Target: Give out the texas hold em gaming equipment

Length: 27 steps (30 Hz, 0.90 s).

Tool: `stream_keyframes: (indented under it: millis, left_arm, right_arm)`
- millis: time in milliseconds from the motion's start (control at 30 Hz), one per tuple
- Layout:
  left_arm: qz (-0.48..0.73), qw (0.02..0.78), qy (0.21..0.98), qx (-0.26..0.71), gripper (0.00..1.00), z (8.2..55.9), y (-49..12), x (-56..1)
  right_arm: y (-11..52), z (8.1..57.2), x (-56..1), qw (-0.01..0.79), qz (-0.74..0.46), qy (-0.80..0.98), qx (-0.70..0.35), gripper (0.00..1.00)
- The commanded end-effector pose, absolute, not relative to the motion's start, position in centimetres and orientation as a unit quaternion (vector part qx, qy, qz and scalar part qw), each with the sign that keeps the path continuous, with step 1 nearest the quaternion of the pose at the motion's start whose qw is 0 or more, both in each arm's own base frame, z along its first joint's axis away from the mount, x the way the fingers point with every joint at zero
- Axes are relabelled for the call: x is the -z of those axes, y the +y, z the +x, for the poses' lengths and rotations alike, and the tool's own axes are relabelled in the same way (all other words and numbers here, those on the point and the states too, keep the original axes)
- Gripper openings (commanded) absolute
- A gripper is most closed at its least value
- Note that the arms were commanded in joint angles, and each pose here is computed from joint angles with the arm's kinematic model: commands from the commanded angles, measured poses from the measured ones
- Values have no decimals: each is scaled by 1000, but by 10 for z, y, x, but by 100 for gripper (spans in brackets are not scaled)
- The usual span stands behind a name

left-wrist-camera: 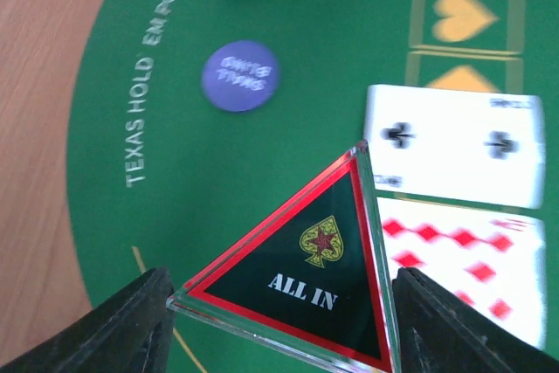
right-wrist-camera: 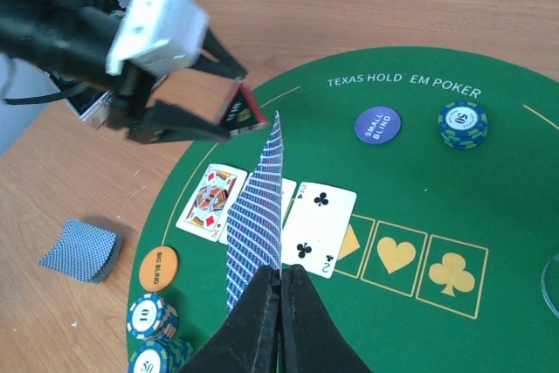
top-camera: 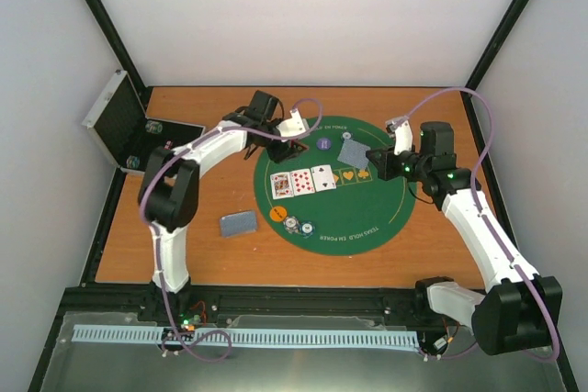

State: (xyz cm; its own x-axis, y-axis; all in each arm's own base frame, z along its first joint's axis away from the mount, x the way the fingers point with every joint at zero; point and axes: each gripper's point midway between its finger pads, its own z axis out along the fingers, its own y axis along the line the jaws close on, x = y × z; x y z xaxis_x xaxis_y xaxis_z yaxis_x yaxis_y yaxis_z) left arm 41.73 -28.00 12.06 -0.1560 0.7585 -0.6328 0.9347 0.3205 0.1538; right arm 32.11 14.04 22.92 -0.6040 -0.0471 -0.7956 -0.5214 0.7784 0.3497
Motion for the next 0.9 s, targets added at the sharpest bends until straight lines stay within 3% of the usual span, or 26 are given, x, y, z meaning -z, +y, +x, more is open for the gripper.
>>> stream_keyframes:
  millis: [0,400,533,700,867]
  left_arm:
    - [530,338,772,96,44,474,-285,-108]
    - [513,315,795,72,46,522,-296,-49]
    - [504,310,804,55,59,529,-292,-43]
    - [504,311,804,59,90,522,-289,-57]
    - [512,332,789,72,99,502,-286,-102]
  right_arm:
    - [135,320,-229,417,-165,849,-279,3]
    - [132,310,-231,415,-166,852,-271,3]
    - [133,309,-235,418,-165,849,-277,3]
    - [134,305,-234,415,-161,849,-284,3]
    - [134,299,-235,419,-154,847,-290,3]
